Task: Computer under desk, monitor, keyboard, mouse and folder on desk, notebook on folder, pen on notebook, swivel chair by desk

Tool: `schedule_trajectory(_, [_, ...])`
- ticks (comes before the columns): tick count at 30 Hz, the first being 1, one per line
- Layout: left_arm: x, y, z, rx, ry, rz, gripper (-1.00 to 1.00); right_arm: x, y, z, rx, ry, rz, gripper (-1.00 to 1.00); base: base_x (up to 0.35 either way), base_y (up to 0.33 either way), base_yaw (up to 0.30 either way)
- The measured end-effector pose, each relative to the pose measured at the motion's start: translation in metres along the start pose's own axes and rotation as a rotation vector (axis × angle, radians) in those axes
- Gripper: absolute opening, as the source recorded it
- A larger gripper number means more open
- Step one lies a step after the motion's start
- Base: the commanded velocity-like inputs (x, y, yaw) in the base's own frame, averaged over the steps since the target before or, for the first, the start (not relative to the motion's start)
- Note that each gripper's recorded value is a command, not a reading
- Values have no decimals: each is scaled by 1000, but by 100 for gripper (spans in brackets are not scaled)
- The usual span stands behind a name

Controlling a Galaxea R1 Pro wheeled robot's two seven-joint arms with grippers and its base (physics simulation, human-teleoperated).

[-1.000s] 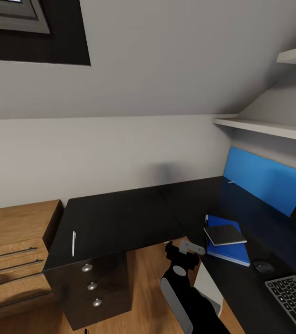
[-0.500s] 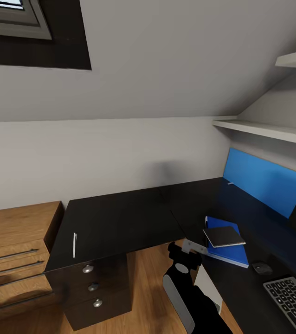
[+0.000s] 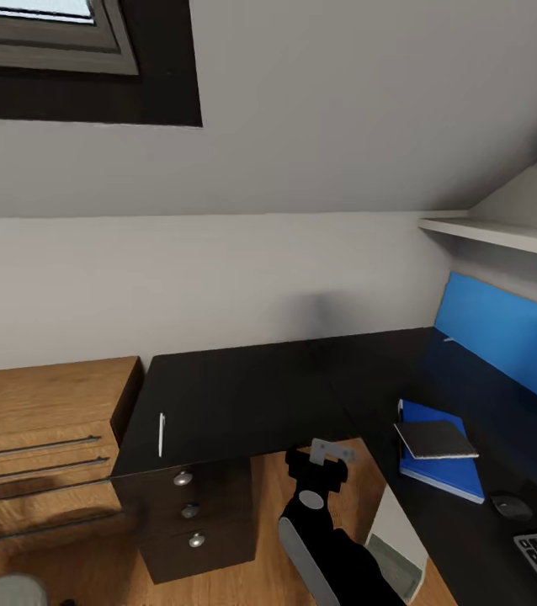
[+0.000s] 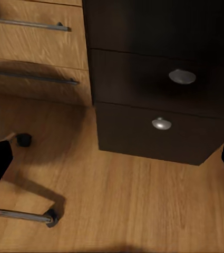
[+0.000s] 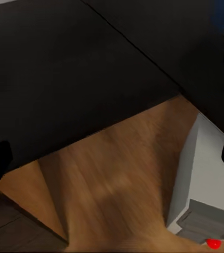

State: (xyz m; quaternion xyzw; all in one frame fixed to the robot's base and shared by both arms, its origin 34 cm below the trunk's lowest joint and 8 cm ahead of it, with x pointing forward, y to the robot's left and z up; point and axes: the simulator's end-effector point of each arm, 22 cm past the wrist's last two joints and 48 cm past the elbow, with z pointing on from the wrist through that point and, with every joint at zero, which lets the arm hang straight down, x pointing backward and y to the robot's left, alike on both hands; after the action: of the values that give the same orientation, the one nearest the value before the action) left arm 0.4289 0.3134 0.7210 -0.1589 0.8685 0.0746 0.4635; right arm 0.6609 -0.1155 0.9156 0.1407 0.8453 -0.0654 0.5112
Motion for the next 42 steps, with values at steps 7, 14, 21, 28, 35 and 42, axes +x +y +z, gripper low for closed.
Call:
schedule_trajectory(7, [1, 1, 0, -3, 4, 0, 100, 8, 10, -4, -22, -4, -43, 100, 0, 0, 264])
schedule_trajectory(14, [3, 1, 0, -5, 8, 1, 100, 13, 23, -10, -52, -11, -74, 100, 0, 0, 266])
schedule_trajectory(21, [5, 2, 0, -7, 13, 1, 100, 17, 26, -11, -62, -8, -86, 100, 0, 0, 266])
schedule_trajectory(28, [7, 2, 0, -10, 18, 3, 100, 24, 26, -9, -59, 2, -97, 100, 0, 0, 266])
schedule_trajectory(35, [8, 2, 0, -10, 21, 5, 100, 27, 25, -7, -58, 8, -100, 100, 0, 0, 266])
schedule_trajectory(42, [10, 2, -1, -8, 25, 7, 100, 29, 25, -6, -57, 10, -96, 100, 0, 0, 249])
